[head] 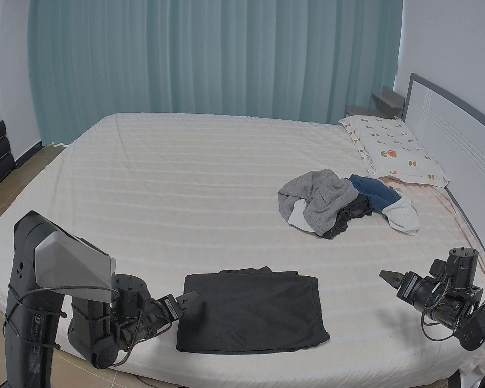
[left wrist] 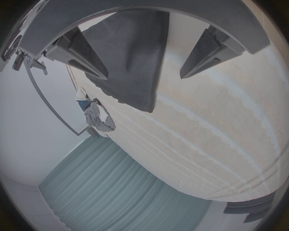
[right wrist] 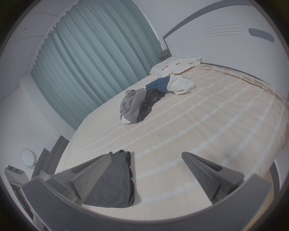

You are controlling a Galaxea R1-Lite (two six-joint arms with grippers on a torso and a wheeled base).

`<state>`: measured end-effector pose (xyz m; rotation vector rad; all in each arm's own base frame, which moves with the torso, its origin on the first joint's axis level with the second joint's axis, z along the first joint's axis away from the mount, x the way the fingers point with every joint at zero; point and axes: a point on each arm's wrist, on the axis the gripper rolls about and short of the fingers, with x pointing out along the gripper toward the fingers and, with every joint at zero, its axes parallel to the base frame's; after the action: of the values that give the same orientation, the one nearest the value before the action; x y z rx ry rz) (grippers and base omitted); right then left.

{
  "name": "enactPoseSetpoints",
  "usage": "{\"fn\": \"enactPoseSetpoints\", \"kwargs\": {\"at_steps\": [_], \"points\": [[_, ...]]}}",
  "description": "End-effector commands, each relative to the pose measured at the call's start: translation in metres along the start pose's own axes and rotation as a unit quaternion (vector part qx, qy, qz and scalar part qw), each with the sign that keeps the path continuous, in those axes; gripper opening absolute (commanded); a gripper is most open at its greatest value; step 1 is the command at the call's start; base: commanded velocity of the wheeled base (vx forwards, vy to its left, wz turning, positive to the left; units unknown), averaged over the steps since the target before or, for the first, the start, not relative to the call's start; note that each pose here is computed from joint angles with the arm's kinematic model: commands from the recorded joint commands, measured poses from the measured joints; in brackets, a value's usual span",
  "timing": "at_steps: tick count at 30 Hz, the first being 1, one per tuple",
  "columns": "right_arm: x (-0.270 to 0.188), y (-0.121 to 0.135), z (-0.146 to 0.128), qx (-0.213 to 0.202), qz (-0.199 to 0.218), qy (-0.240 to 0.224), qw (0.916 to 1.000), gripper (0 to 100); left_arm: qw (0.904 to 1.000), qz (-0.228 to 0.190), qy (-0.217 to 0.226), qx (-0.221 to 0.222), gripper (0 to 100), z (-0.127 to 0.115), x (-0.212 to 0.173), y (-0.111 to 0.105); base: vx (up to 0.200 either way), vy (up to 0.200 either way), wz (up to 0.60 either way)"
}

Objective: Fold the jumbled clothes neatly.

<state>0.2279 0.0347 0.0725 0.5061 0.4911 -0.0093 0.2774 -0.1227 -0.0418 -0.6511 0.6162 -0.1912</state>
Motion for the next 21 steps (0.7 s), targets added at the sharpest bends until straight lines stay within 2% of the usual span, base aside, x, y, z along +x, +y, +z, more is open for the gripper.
{"fn": "enactPoseSetpoints", "kwargs": {"at_steps": [1,14,15,21], "points": [[0.001,0.0,-0.001,0.0,0.0,0.002,1.0,100,0.9999,-0.004,0.013,0.008,100,-0.011,0.005,-0.002,0.0,0.0,0.0],[0.001,0.0,-0.002,0.001,0.005,0.008,1.0,100,0.9997,-0.011,0.012,0.018,100,-0.015,0.013,-0.006,0.0,0.0,0.0],[0.001,-0.001,-0.002,0.001,0.005,0.008,1.0,100,0.9997,-0.012,0.012,0.02,0,-0.015,0.013,-0.007,0.0,0.0,0.0],[0.001,-0.001,-0.001,0.004,0.004,0.008,1.0,100,0.9993,-0.007,0.017,0.034,0,-0.017,0.015,-0.006,0.0,0.0,0.0]]}}
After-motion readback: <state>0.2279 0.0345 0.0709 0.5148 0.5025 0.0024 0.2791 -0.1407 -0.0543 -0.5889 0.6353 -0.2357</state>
